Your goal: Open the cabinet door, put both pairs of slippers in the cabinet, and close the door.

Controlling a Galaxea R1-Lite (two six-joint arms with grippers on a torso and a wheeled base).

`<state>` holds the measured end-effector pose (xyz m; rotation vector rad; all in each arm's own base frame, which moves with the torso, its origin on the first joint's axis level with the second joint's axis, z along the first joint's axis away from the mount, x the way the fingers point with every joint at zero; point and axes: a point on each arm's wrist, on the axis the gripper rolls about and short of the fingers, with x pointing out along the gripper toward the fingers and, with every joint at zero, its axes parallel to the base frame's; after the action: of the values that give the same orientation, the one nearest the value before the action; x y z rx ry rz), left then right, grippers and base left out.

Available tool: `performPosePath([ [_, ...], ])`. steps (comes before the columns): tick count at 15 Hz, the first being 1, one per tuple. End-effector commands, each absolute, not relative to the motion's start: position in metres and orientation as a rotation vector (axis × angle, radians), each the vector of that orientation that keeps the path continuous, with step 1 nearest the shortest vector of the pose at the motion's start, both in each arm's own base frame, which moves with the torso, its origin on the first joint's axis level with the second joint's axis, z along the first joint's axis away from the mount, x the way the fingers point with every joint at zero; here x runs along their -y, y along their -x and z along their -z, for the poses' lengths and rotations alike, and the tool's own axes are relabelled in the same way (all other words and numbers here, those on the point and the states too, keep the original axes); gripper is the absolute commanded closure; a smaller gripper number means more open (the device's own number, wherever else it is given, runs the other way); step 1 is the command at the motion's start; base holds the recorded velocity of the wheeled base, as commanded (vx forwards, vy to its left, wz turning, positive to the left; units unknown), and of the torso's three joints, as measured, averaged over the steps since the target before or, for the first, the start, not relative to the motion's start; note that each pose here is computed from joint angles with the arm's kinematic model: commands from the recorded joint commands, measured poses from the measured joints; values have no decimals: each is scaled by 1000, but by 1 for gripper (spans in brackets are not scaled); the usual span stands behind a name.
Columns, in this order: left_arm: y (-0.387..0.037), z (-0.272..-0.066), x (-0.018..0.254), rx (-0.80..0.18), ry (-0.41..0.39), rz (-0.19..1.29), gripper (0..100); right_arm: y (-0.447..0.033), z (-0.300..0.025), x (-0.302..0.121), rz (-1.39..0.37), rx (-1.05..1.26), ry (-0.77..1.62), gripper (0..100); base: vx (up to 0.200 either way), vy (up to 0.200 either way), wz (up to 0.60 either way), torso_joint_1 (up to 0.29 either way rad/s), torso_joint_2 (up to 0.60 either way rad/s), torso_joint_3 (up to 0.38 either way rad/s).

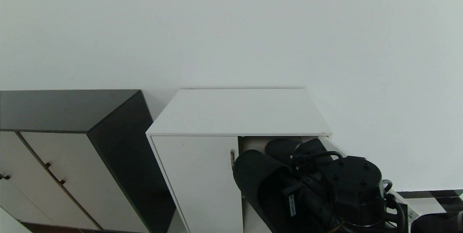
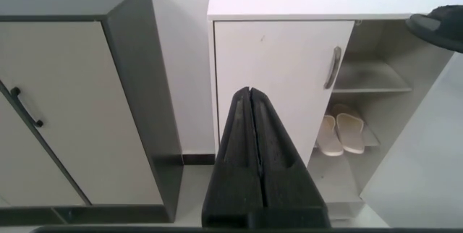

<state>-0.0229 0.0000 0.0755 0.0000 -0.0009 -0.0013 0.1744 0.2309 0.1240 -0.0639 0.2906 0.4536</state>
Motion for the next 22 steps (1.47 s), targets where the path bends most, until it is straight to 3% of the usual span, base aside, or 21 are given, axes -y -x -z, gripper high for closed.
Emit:
performPosePath([
  [1, 23, -75, 0, 0, 0, 0, 100, -174, -123, -231, -455, -294, 69, 100, 0, 0, 0, -212, 486, 266],
  [22, 23, -75, 0, 0, 5, 0, 100, -180, -108, -236, -445, -334, 92, 100, 0, 0, 0, -190, 510, 318],
])
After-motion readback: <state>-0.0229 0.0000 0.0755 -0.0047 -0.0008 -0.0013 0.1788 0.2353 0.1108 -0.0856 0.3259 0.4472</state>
